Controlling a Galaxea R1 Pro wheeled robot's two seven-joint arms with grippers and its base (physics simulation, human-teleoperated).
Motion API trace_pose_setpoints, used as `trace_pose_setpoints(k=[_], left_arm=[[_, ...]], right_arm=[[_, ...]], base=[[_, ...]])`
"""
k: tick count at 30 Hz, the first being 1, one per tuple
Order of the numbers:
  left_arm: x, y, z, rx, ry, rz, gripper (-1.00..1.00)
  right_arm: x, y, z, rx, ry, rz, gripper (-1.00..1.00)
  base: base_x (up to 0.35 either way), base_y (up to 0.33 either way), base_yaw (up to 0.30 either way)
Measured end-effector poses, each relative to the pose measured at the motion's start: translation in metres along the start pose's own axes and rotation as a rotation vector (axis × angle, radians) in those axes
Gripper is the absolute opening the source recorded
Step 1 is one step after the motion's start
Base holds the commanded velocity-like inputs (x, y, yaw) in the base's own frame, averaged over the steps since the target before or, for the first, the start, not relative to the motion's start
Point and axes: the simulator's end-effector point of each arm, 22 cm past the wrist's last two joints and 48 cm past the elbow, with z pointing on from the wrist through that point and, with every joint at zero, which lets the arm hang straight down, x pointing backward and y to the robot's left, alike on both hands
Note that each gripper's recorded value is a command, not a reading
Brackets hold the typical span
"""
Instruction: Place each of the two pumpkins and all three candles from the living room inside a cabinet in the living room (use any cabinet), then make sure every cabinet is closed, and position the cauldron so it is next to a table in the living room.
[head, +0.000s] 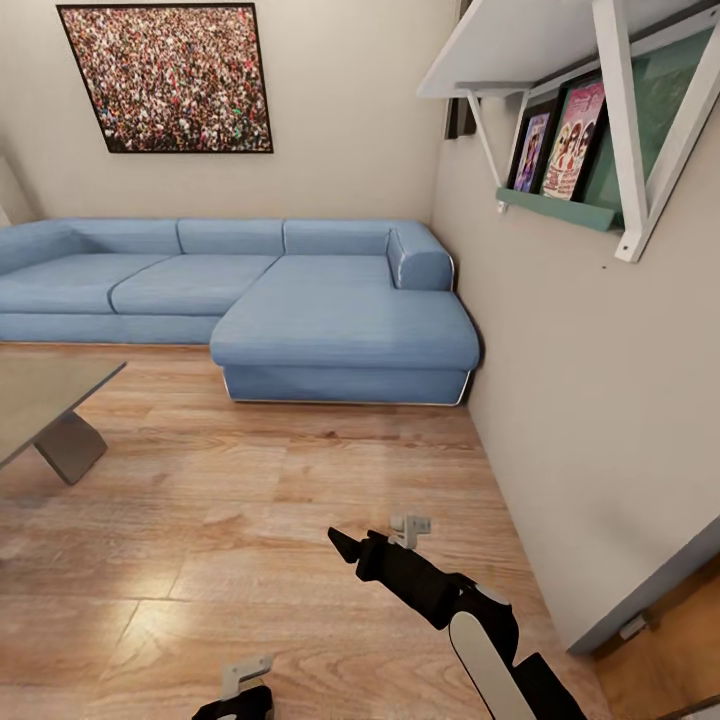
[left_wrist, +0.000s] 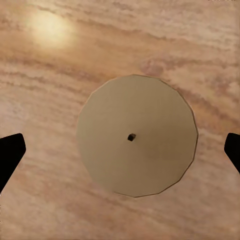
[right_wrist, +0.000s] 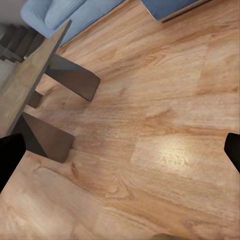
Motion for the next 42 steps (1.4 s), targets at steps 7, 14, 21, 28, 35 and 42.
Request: trace_pose_setpoints(k=[7,14,21,28,35,42], left_arm=[[0.012,0.001,0.006,0.005,0.027,0.002,1.0],[0.026,0.0,0.011,0.008,0.053,0.009,1.0],[0.029,0.0,0.013,0.008,0.06,0.016,1.0],[0.042,0.001,0.017,0.004,0.085,0.024,1.0],[0.044,-0.002,0.018,0.019,0.089,0.027,1.0],[0.038,-0.023,0.018,0.113,0.084,0.005,1.0]], right_arm=[[0.009,-0.011,0.005,0.013,0.019,0.02,1.0],[0.019,-0.022,0.01,0.024,0.036,0.04,1.0],[0.021,-0.025,0.011,0.027,0.041,0.046,1.0],[0.031,-0.035,0.015,0.037,0.059,0.065,1.0],[0.033,-0.036,0.016,0.039,0.063,0.068,1.0],[0.036,-0.037,0.017,0.043,0.069,0.071,1.0]], base=[[0.0,0.0,0.0],[0.0,0.0,0.0],[0.0,0.0,0.0],[0.0,0.0,0.0],[0.0,0.0,0.0],[0.0,0.0,0.0]])
